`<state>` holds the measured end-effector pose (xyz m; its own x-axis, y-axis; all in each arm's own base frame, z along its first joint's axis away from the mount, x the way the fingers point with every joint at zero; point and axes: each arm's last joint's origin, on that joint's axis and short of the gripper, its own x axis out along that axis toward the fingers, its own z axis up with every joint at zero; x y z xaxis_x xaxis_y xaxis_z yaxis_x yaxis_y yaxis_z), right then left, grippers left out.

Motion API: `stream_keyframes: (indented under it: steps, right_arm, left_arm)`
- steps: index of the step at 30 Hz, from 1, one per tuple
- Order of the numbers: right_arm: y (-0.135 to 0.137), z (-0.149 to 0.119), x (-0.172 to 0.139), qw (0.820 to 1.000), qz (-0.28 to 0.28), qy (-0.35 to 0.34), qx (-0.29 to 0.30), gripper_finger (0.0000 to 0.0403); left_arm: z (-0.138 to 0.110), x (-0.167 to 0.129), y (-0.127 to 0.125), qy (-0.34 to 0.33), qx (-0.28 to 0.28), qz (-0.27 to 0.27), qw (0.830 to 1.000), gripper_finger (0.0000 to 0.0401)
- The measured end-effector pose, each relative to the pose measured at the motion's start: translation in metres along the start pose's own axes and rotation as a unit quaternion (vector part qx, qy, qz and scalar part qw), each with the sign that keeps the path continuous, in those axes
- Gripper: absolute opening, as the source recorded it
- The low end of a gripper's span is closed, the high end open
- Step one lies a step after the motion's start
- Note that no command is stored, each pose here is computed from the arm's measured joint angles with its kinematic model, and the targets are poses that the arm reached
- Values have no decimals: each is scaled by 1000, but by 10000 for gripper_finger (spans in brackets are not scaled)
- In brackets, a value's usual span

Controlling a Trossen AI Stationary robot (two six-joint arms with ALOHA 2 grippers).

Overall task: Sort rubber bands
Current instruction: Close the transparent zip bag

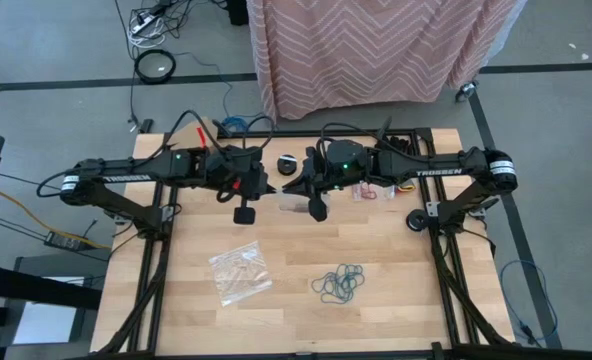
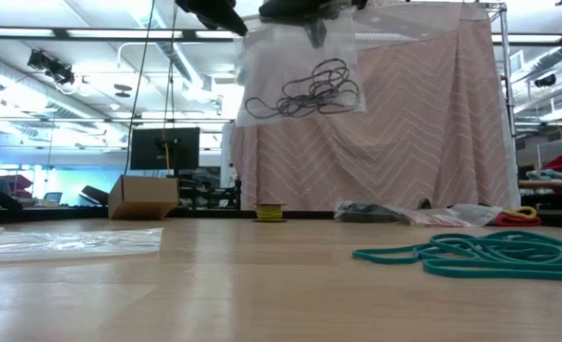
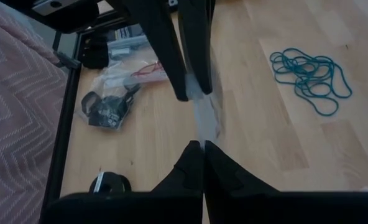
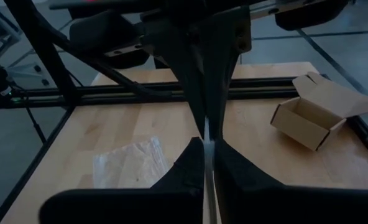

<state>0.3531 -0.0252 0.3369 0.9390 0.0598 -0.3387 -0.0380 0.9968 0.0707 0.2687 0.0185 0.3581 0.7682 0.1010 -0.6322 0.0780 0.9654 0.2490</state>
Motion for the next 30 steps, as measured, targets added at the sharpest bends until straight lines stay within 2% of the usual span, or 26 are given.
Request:
stream_keyframes:
  steps: [13,30]
  right_arm:
    - [0,-1,0,1000,-1,5,1,11]
    - [-2,-1,-1,1000,-3,9,4,11]
  left_arm:
    - [-9,-25,0,23,0,19,1000,1]
    - [-30,-81,-1,34,-23,42,998,1]
